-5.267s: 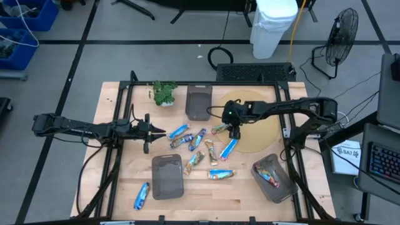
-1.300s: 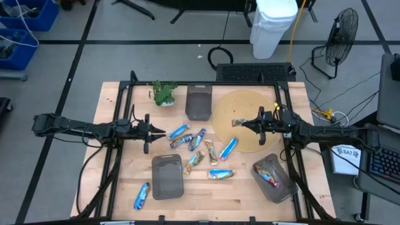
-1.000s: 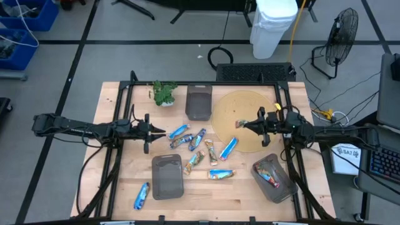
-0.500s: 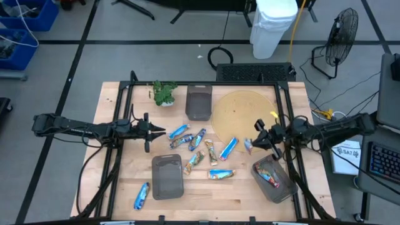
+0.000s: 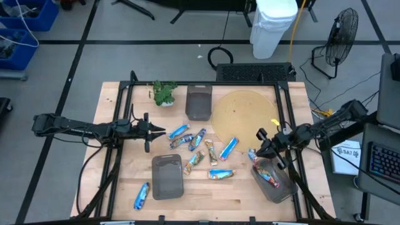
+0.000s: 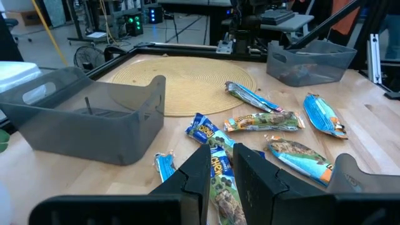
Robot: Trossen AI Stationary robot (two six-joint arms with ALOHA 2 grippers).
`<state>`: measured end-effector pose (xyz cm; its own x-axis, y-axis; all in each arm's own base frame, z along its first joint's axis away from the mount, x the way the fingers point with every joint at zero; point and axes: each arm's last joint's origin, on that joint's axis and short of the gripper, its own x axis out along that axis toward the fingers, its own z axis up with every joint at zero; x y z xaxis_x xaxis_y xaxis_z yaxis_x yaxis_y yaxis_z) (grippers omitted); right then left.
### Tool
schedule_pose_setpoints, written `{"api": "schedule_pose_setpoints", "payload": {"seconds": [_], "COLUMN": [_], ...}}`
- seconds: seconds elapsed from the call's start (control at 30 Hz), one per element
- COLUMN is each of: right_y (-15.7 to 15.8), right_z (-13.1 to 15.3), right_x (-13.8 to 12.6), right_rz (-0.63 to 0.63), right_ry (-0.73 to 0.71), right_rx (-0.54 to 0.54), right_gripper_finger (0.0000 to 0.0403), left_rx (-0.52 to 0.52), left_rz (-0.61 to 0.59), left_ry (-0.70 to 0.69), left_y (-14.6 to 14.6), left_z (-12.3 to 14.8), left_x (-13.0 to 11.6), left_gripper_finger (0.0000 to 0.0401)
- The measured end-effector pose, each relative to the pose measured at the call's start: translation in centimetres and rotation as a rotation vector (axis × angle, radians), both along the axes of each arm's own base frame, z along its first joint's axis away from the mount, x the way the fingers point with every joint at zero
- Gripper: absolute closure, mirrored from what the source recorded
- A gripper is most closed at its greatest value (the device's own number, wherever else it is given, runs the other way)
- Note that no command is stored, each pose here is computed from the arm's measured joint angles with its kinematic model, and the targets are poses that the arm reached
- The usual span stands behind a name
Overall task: Pick and place Granola Bars by type
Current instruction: Put the red granola bar into the bottom right black bin
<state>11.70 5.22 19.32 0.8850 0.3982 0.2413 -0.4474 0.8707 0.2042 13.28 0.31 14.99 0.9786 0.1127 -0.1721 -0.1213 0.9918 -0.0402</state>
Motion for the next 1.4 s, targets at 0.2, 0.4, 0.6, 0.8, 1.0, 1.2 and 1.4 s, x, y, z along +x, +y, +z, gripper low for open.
{"api": "schedule_pose_setpoints", "payload": {"seconds": [0.2, 0.4, 0.6, 0.8, 1.0, 1.2, 1.4], "right_y": [1.2, 2.6, 3.9, 4.7, 5.0, 5.0, 4.7], "right_z": [-1.1, 0.5, 1.7, 1.8, 1.1, 0.0, -0.9], "right_x": [-0.4, -0.7, -1.6, -2.6, -3.4, -3.8, -4.1], "right_rz": [-0.042, -0.074, -0.038, -0.028, -0.022, -0.045, -0.098], "right_ry": [0.14, 0.251, 0.353, 0.495, 0.623, 0.76, 0.869], "right_rx": [-0.005, -0.004, 0.017, 0.077, 0.15, 0.213, 0.27], "right_gripper_finger": [0.0403, 0.0403, 0.0403, 0.0403, 0.0403, 0.0403, 0.0403], "left_rx": [0.0, 0.0, 0.001, 0.001, 0.001, 0.001, 0.004], "left_rz": [0.0, 0.0, 0.0, 0.0, 0.0, 0.0, 0.0], "left_ry": [0.0, 0.001, 0.001, 0.001, 0.001, 0.001, 0.002], "left_y": [0.0, 0.0, 0.0, 0.0, 0.0, 0.0, 0.0], "left_z": [0.0, 0.0, 0.0, 0.0, 0.0, 0.0, 0.0], "left_x": [0.0, 0.0, 0.0, 0.0, 0.0, 0.0, 0.0], "left_gripper_finger": [0.0327, 0.0327, 0.0327, 0.0327, 0.0327, 0.0327, 0.0327]}}
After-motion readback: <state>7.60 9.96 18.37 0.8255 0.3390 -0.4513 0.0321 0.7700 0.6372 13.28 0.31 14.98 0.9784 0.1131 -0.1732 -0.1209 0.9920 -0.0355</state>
